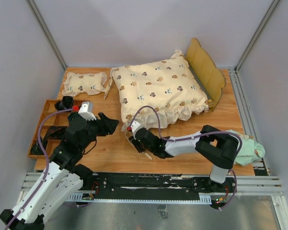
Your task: Set up the pet bed
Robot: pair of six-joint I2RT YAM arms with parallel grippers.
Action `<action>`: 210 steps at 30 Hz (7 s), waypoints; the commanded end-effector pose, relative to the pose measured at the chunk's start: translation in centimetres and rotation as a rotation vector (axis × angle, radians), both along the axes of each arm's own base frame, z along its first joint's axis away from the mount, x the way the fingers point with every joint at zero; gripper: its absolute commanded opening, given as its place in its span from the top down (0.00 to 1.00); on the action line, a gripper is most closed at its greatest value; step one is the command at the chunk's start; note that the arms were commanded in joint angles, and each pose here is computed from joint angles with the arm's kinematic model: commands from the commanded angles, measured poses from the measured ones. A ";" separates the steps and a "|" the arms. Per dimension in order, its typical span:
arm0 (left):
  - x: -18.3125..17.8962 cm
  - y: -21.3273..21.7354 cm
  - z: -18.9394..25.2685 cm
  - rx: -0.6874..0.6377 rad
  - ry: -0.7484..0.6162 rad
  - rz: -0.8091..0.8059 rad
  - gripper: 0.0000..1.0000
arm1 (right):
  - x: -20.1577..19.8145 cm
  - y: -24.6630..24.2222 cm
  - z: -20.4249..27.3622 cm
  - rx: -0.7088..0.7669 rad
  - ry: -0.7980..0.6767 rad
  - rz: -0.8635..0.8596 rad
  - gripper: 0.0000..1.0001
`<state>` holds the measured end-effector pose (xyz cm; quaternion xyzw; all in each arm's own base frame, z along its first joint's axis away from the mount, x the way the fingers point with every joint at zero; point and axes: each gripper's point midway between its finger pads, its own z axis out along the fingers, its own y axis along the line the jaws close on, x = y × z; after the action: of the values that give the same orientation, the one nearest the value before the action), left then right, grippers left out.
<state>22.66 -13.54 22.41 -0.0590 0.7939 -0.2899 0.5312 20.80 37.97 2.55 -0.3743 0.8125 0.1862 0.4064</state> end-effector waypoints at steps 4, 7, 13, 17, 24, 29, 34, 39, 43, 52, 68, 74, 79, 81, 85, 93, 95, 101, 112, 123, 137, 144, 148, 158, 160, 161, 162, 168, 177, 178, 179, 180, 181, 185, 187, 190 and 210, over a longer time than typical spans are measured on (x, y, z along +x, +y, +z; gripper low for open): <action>0.5 -0.6 -1.4 0.015 0.031 -0.015 0.37 | 1.3 -0.4 0.0 -0.029 -0.120 -0.017 0.91; 0.9 -1.7 -1.2 0.024 0.035 -0.069 0.37 | 1.2 -1.2 2.1 0.002 -0.146 -0.021 1.00; 2.2 -4.5 -0.2 0.101 0.043 -0.219 0.38 | -1.0 -2.2 5.3 0.121 -0.131 0.044 1.00; 3.4 -5.5 -0.6 0.202 0.066 -0.297 0.38 | -2.0 -2.1 5.9 0.186 -0.102 0.062 1.00; 5.4 -6.6 0.9 0.275 0.017 -0.356 0.46 | -2.9 -2.4 6.8 0.247 -0.092 0.084 1.00; 6.1 -7.3 -1.3 0.338 0.074 -0.407 0.47 | -3.1 -3.0 7.5 0.295 -0.110 0.078 1.00; 7.1 -8.2 -5.0 0.489 0.184 -0.444 0.34 | -3.2 -2.7 7.7 0.307 -0.110 0.086 1.00; 8.2 -8.6 -6.3 0.566 0.205 -0.409 0.30 | -3.1 -2.3 7.8 0.311 -0.116 0.095 1.00; 8.9 -9.1 -6.9 0.601 0.208 -0.397 0.45 | -2.5 -2.3 8.1 0.309 -0.154 0.085 1.00; 10.0 -11.6 -3.2 0.499 0.146 -0.396 1.00 | -0.7 -1.0 12.4 0.279 -0.364 0.163 1.00; 12.5 -11.7 3.7 0.099 0.078 -0.305 1.00 | 4.1 1.1 22.0 0.334 -0.719 0.342 1.00; 13.3 -12.0 4.2 0.070 0.079 -0.294 1.00 | 5.2 2.1 24.8 0.363 -0.784 0.372 1.00; 13.6 -12.1 4.7 0.057 0.067 -0.287 1.00 | 5.8 2.3 25.5 0.371 -0.826 0.389 1.00; 13.6 -12.1 4.7 0.058 0.067 -0.283 1.00 | 6.1 2.2 25.5 0.374 -0.836 0.396 1.00; 13.7 -12.0 4.7 0.059 0.069 -0.279 1.00 | 6.0 2.4 25.5 0.372 -0.863 0.425 1.00; 14.1 -12.0 5.1 0.054 0.061 -0.266 1.00 | 4.9 2.2 27.3 0.379 -0.959 0.493 1.00; 14.1 -12.2 5.2 0.042 0.059 -0.271 1.00 | 4.9 2.1 27.0 0.375 -0.961 0.502 1.00; 14.0 -12.0 4.9 0.038 0.061 -0.262 1.00 | 5.1 2.2 24.6 0.344 -0.929 0.518 1.00; 14.2 -11.9 4.9 0.047 0.053 -0.256 1.00 | 5.7 -0.1 19.2 0.376 -0.795 0.404 1.00; 14.2 -11.9 4.1 0.050 0.059 -0.254 1.00 | 8.5 -1.6 13.7 0.277 -0.572 0.196 1.00; 13.7 -11.5 1.1 0.071 0.089 -0.251 1.00 | 3.7 -5.8 13.3 0.300 -0.213 0.007 0.51; 13.8 -11.8 0.9 0.057 0.084 -0.259 1.00 | 2.0 -8.8 10.9 0.318 -0.151 -0.319 0.58; 13.8 -11.9 1.0 0.055 0.082 -0.263 1.00 | 2.2 -9.3 8.5 0.374 -0.091 -0.468 0.58; 13.4 -11.7 0.6 0.060 0.085 -0.270 1.00 | 4.3 -6.4 5.0 0.538 0.037 -0.718 0.53; 13.4 -11.8 0.5 0.057 0.087 -0.275 1.00 | 4.9 -6.2 4.6 0.573 0.011 -0.771 0.51; 13.3 -11.9 0.5 0.052 0.088 -0.280 1.00 | 5.3 -6.3 4.3 0.585 -0.004 -0.794 0.50; 13.3 -12.1 0.4 0.049 0.091 -0.284 1.00 | 5.7 -6.4 3.8 0.592 -0.025 -0.820 0.50; 13.2 -12.2 0.4 0.045 0.093 -0.293 1.00 | 7.0 -6.6 3.1 0.640 -0.107 -0.870 0.49; 12.8 -11.8 0.2 0.050 0.095 -0.285 1.00 | 8.5 -5.4 0.6 0.626 -0.084 -0.910 0.48; 12.8 -11.8 0.1 0.053 0.096 -0.285 1.00 | 8.8 -5.0 0.5 0.634 -0.077 -0.907 0.48; 12.8 -11.7 0.1 0.054 0.096 -0.285 1.00 | 8.9 -4.8 0.0 0.631 -0.073 -0.904 0.49; 12.8 -11.8 0.1 0.054 0.096 -0.287 1.00 | 9.1 -4.5 0.3 0.638 -0.073 -0.903 0.50; 12.8 -11.8 0.2 0.054 0.095 -0.288 1.00 | 9.2 -4.6 -0.7 0.615 -0.075 -0.905 0.52; 12.7 -11.6 0.4 0.061 0.091 -0.283 1.00 | 9.2 -4.6 -0.5 0.599 -0.112 -0.846 0.85; 12.6 -11.4 0.5 0.066 0.090 -0.280 1.00 | 8.6 -4.6 -0.1 0.589 -0.124 -0.773 0.99; 12.6 -11.2 0.7 0.058 0.087 -0.276 1.00 | 7.0 -4.6 0.2 0.575 -0.103 -0.665 1.00; 11.6 -13.1 -0.7 -0.124 0.131 -0.362 0.95 | -7.0 -5.7 1.9 0.303 -0.014 -0.088 1.00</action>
<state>34.30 -25.21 20.01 0.0271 0.8323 -0.3750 0.4074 16.19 32.88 5.69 -0.1962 0.7805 0.3141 0.5036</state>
